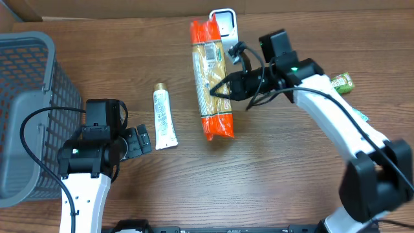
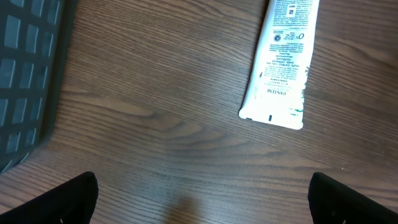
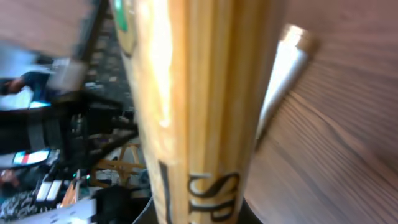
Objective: Scan the item barcode
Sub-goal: 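Raise the spaghetti pack upright and carry it toward the white scanner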
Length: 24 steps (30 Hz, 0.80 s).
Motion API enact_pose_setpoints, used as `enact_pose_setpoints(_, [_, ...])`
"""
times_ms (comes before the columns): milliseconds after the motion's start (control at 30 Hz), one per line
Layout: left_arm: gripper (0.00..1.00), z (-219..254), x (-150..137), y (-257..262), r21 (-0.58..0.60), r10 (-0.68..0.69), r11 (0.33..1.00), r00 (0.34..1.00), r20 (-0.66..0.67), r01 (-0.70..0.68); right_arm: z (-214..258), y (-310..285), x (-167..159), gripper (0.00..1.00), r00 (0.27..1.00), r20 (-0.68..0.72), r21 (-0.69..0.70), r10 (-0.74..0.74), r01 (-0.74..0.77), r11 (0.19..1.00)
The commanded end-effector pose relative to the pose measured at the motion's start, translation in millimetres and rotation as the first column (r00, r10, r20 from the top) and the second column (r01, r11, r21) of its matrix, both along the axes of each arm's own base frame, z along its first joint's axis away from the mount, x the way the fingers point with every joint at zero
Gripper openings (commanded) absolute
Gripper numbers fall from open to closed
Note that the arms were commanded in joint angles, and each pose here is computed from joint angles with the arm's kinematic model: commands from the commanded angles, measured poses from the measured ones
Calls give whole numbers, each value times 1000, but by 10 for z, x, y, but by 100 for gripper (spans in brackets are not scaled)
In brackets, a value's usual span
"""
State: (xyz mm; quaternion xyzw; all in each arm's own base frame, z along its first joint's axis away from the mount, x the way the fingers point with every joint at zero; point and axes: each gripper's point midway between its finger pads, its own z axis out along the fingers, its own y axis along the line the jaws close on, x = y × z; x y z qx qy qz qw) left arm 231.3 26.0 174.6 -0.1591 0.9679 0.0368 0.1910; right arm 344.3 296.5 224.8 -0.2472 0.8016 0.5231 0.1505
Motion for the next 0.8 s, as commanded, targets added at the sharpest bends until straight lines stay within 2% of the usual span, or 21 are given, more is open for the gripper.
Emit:
enact_pose_setpoints(0, [100,2,7,21,8,13,1000,1000,3,-13,533,46,-214,4,991,87,144,105,-117,983])
enact_pose_setpoints(500, [100,2,7,21,8,13,1000,1000,3,-13,623,-54,-125,4,992,92,184,89,-105,977])
enact_pose_setpoints(633, [100,2,7,21,8,13,1000,1000,3,-13,745,-55,92,3,992,129,142,-7,-12,990])
enact_pose_setpoints(767, [100,2,7,21,8,13,1000,1000,3,-13,905,-210,549,3,939,262,11,-223,228,974])
